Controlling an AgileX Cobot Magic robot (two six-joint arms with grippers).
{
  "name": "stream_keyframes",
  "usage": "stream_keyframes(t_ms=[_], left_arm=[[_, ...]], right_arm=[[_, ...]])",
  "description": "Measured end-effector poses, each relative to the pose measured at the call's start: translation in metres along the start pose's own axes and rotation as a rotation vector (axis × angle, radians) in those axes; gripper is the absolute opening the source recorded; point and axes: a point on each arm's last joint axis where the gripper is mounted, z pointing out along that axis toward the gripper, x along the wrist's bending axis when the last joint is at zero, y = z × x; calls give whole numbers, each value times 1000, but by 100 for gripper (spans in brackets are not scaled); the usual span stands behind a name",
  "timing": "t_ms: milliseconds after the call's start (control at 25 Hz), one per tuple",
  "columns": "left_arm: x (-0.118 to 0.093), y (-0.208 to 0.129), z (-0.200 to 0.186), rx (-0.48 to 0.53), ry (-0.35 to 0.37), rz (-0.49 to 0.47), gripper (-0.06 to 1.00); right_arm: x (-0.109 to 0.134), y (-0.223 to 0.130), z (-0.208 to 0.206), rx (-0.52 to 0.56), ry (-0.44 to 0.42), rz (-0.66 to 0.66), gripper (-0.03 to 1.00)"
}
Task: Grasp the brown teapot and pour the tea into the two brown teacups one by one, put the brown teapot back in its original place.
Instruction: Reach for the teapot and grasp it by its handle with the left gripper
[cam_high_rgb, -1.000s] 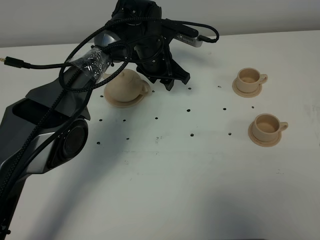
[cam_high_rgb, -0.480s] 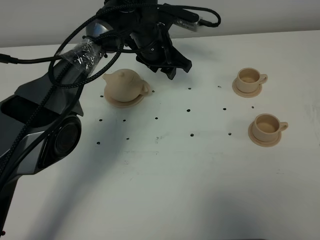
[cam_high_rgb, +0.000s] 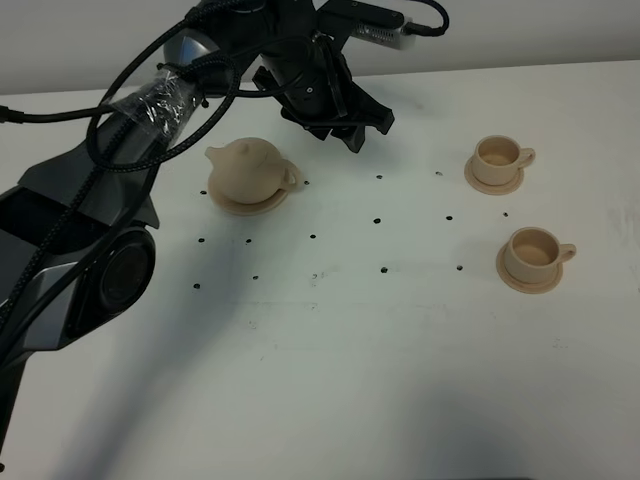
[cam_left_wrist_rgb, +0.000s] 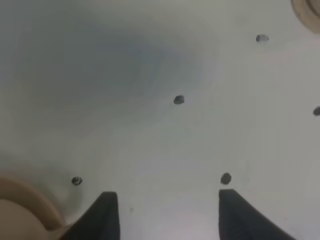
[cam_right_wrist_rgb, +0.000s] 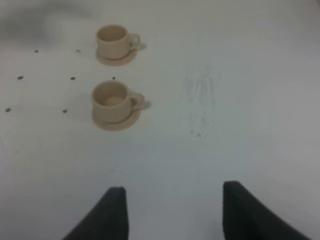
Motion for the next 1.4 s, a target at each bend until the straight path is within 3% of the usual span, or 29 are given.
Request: stream_keyframes(t_ms=[200, 520, 720, 1400], left_arm=[[1, -14, -10, 65, 24, 9, 47], [9, -26, 2, 134, 105, 39, 47], [11, -32, 21, 166, 106, 30, 46], [13, -21, 31, 31, 101, -4, 46]], right_arm=[[0, 0, 0, 0, 0, 0, 42], [0, 0, 0, 0, 0, 0, 42], [0, 0, 0, 0, 0, 0, 42], [0, 0, 0, 0, 0, 0, 42]])
